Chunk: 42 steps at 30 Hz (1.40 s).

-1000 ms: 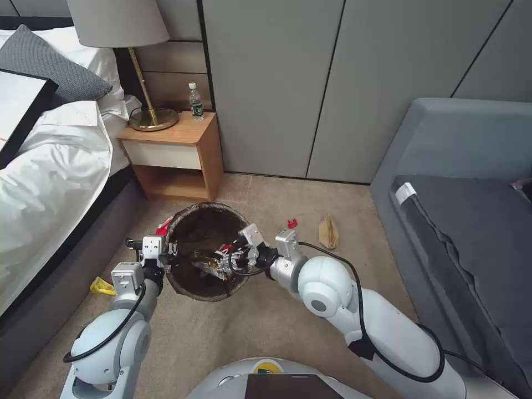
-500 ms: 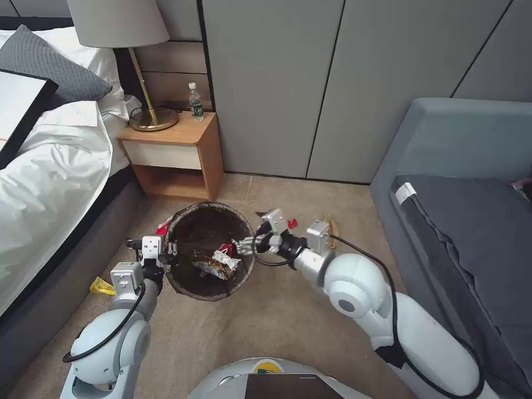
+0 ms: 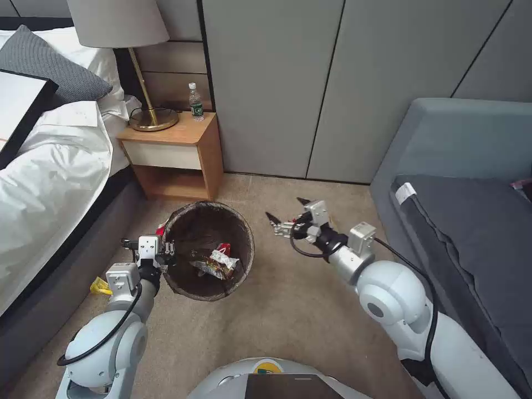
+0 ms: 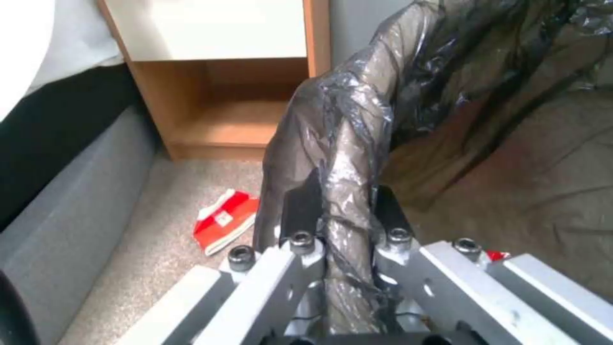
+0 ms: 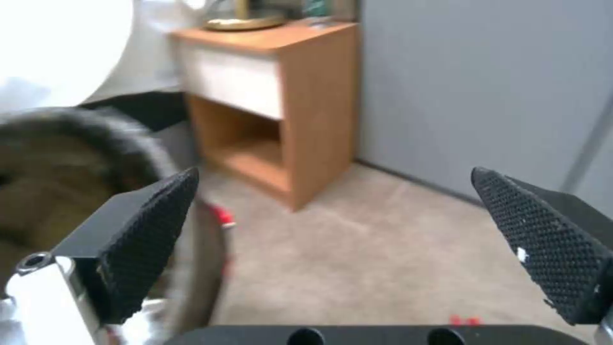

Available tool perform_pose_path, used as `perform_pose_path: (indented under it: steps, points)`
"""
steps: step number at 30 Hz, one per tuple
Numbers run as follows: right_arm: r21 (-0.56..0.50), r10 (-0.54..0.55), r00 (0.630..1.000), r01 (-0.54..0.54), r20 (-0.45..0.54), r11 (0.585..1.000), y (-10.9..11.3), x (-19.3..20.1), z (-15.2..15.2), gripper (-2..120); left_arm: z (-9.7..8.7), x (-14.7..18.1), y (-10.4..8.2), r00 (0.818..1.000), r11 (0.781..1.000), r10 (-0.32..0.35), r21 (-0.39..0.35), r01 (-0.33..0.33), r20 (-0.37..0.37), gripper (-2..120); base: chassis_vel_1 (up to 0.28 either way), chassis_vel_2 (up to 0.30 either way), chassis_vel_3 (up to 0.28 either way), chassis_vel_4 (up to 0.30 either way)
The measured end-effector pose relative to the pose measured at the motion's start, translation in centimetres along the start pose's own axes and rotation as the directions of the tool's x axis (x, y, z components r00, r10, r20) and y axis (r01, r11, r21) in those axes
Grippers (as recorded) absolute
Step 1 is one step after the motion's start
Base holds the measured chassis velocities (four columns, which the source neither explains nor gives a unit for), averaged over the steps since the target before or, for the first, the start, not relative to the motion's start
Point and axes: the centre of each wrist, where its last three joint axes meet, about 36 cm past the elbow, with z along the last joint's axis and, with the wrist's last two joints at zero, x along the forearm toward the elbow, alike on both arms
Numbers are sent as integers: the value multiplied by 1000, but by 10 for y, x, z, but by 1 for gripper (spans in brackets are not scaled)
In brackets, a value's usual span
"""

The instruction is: Pick up the trash bin, then pick up the garbage from the floor and place it into the trash bin.

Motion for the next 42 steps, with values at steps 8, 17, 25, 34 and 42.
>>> perform_pose_path:
  steps: [8,17,25,34,42]
  points:
    - [-27,180,983,-179,47,984,-20,29,28,100,-2,1,2,1000,1000,1,-1,-1,5,3,0,0,0,0]
    - [-64,376,925,-373,58,926,-29,66,64,100,-3,2,2,1000,1000,4,-3,-4,5,3,0,0,0,0]
    - [-38,469,881,-468,58,883,-28,93,89,100,-2,2,4,1000,1000,-2,-5,2,3,3,0,0,0,0]
    - [-41,507,860,-505,53,862,-28,101,96,100,0,1,4,1000,1000,-1,-5,1,-5,3,0,0,0,0]
    - [-51,514,856,-512,49,858,-28,100,97,100,1,0,4,1000,1000,2,-3,-2,-10,3,0,0,0,0]
